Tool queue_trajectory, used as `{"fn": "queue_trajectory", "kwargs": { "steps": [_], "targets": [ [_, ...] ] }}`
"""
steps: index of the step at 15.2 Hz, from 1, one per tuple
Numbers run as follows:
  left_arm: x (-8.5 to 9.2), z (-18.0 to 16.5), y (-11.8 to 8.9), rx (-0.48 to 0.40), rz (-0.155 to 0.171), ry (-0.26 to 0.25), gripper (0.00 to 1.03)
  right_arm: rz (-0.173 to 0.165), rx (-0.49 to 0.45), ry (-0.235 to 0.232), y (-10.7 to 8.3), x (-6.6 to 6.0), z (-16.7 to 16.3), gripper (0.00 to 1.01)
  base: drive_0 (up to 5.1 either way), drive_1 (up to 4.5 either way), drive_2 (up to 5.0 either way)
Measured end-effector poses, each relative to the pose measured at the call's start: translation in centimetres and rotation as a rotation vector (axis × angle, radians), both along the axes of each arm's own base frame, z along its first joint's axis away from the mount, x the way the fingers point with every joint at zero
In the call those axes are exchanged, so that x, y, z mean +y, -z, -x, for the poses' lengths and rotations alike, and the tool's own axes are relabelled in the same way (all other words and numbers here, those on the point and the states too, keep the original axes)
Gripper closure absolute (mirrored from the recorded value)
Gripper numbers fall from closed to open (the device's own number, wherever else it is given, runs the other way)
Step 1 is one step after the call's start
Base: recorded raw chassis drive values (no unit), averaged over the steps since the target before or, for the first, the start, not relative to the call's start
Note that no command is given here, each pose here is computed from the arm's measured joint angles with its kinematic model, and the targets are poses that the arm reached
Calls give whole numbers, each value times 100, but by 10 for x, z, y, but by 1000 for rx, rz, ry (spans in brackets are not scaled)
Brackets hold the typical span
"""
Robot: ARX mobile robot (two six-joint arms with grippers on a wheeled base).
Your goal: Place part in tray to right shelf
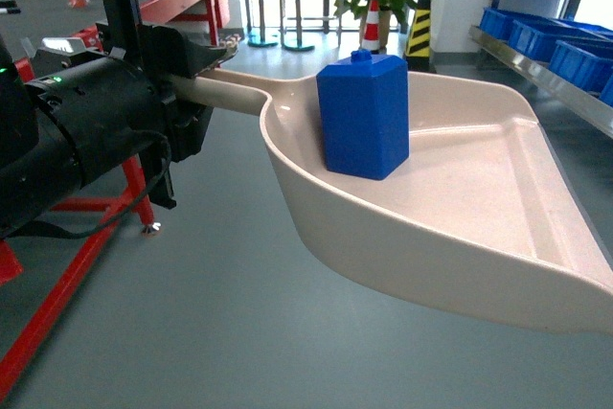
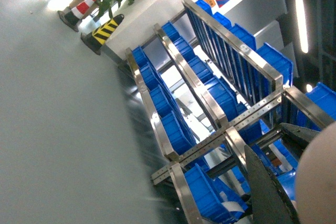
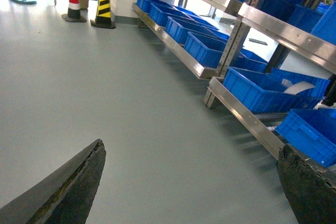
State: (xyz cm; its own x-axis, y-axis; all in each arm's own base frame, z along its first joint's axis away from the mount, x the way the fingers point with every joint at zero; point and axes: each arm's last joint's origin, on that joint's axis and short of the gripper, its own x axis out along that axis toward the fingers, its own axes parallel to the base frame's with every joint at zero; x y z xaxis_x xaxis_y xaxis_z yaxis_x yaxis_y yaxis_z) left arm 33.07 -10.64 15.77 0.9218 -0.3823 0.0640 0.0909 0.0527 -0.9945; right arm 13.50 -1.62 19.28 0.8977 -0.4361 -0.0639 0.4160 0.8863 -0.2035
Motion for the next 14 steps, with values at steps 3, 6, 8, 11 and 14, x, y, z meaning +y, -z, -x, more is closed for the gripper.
{"fn": "queue_trajectory", "kwargs": {
  "steps": [3, 6, 8, 11, 14],
  "targets": [
    [0, 0, -1, -5, 2, 2, 91, 0, -4, 0, 0, 0, 0, 3, 493, -252, -252],
    [0, 0, -1, -5, 2, 1, 91, 0, 0, 0, 0, 0, 0, 3, 493, -252, -252],
    [0, 0, -1, -10, 3, 1, 91, 0, 3, 0, 0, 0, 0, 3, 493, -252, -252],
    [0, 0, -1, -9, 3, 1, 91, 0, 0, 0, 0, 0, 0, 3, 493, -252, -252],
    [0, 0, -1, -13, 4, -1, 91, 0, 2, 0, 0, 0, 0, 3, 493, -252, -252]
  ]
}}
